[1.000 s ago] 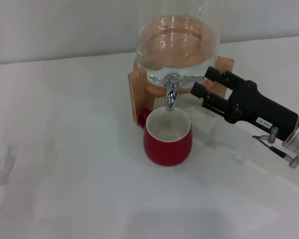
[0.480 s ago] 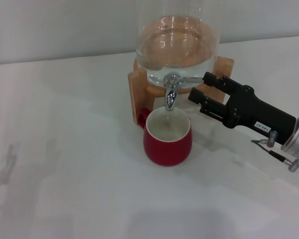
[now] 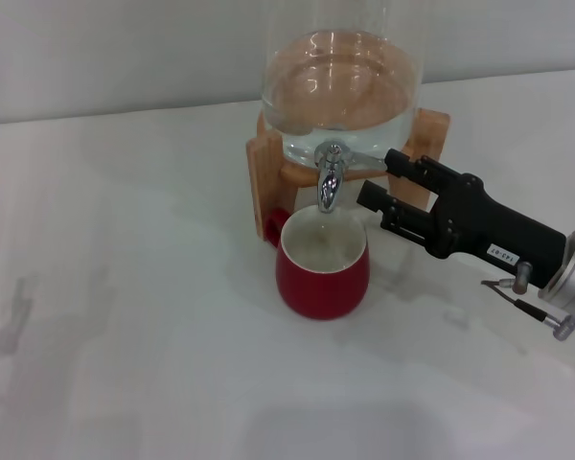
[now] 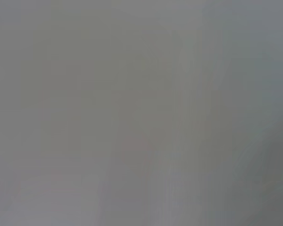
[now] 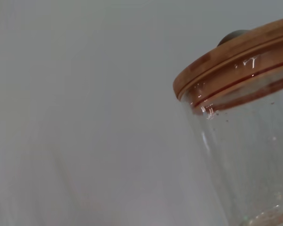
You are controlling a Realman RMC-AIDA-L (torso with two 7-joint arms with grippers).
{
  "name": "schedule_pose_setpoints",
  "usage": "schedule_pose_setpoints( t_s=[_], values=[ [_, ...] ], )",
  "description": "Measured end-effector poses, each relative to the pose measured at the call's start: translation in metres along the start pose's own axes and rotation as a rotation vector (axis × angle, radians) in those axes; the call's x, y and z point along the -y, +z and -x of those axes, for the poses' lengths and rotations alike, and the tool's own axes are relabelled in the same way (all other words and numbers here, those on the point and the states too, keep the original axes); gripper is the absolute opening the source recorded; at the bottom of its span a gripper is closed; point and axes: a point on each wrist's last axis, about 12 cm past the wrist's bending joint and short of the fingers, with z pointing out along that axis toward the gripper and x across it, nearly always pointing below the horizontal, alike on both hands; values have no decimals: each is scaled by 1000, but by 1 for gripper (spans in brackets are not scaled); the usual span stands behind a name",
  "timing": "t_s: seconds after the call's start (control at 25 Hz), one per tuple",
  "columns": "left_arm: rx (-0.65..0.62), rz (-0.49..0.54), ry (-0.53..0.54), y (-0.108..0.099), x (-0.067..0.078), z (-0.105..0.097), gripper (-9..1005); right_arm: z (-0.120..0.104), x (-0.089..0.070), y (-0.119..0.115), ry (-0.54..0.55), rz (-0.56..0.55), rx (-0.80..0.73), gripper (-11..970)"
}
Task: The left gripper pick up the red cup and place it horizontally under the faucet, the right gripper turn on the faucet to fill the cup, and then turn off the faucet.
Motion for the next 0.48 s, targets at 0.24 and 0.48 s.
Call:
schedule_pose_setpoints(
  t_s=[0.24,0.48],
  values=[
    [0,-3,0,0,0,0,879,1,-2,0,1,18,8,707],
    [-1,-13,1,0,2,0,880,-2,-5,0,6,34,-4,707]
  ],
)
